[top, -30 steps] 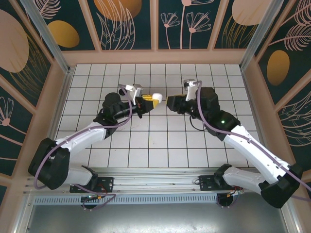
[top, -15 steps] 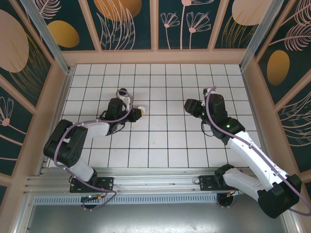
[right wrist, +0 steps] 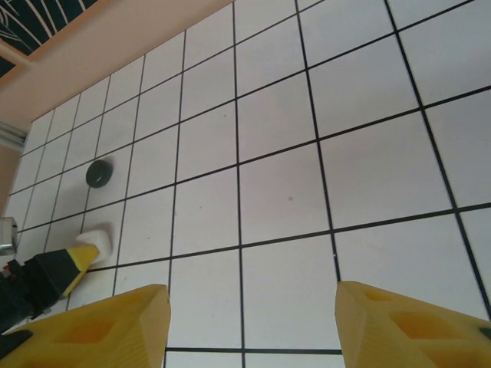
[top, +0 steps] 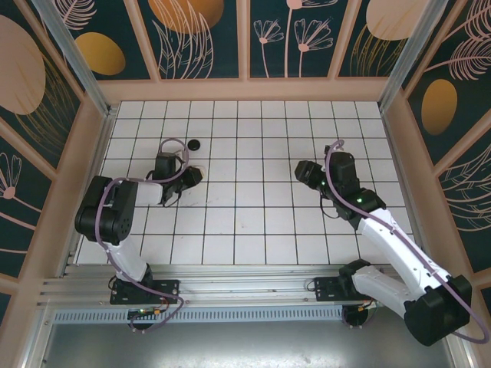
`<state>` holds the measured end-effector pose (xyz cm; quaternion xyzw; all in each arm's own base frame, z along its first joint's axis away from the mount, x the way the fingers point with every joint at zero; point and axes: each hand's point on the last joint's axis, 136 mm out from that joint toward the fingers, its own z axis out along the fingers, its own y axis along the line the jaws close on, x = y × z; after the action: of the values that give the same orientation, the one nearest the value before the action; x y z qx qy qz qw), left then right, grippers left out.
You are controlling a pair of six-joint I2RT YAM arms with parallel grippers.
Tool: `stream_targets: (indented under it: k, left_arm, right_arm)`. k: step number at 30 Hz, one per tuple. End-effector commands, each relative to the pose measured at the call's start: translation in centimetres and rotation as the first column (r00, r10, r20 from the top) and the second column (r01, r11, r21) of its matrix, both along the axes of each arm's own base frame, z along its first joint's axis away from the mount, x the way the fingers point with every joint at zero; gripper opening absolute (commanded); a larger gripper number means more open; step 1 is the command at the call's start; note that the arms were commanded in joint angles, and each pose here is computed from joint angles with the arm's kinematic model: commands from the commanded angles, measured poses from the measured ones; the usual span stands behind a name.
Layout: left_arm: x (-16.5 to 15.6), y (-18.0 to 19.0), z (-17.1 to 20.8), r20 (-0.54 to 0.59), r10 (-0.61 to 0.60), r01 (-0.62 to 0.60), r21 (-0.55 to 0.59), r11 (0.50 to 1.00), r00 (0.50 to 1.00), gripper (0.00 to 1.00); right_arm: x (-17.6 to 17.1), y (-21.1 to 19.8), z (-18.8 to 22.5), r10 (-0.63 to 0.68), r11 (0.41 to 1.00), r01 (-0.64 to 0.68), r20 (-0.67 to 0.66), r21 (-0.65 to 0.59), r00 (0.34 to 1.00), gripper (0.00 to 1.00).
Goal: Insert wireless bluetooth earbuds into charging case
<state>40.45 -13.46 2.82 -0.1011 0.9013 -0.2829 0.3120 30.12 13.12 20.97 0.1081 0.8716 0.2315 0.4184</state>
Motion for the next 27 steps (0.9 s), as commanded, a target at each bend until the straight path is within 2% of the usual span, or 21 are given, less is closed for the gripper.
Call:
stream_targets:
  k: [1,5,8,12,16,19,21,23,25,27]
  left_arm:
    - [-0.4,1.5,-1.2,-0.066,0.038,-0.033,0.077,0.996,0.997,0.23]
    - [0.5,2.7,1.2,-0.022,0.043,-0.039,0.180,0.983,0.999,0.53]
    - [1.4,3.7,4.7,0.045,0.031,-0.042,0.265,0.963,0.998,0.71]
    - [2.3,5.1,9.6,0.156,0.026,-0.082,0.361,0.929,0.987,0.98]
    - [2.2,7.2,13.8,0.291,0.044,-0.177,0.449,0.876,0.956,0.99]
    - [1.3,9.6,15.4,0.415,0.076,-0.300,0.509,0.807,0.907,0.99]
    - [0.0,11.7,16.2,0.518,0.126,-0.422,0.507,0.752,0.846,0.99]
    - [-1.4,12.4,16.6,0.612,0.113,-0.487,0.489,0.724,0.782,0.98]
    - [-2.4,13.6,15.8,0.650,0.153,-0.551,0.468,0.691,0.745,0.98]
    - [-2.9,13.9,14.6,0.658,0.158,-0.565,0.469,0.679,0.736,0.99]
  right_arm:
    - [0.3,-2.1,-0.6,-0.067,0.995,0.067,0.009,-0.068,0.998,0.64]
    - [1.2,-4.8,-1.7,-0.128,0.969,0.140,0.069,-0.202,0.989,0.81]
    - [2.0,-7.2,-2.1,-0.188,0.929,0.218,0.127,-0.298,0.974,0.89]
    - [3.0,-10.5,-2.3,-0.267,0.874,0.324,0.199,-0.362,0.943,0.99]
    - [4.1,-14.2,-3.6,-0.341,0.814,0.435,0.289,-0.385,0.895,0.99]
    - [4.6,-15.4,-4.5,-0.309,0.786,0.452,0.365,-0.421,0.878,0.99]
    - [5.0,-15.6,-4.6,-0.277,0.793,0.448,0.411,-0.413,0.868,0.99]
    - [5.3,-15.6,-4.8,-0.257,0.814,0.439,0.443,-0.379,0.859,0.99]
    - [5.6,-15.6,-4.7,-0.243,0.830,0.436,0.478,-0.347,0.844,0.99]
    - [5.7,-15.5,-4.6,-0.226,0.839,0.432,0.511,-0.330,0.829,0.99]
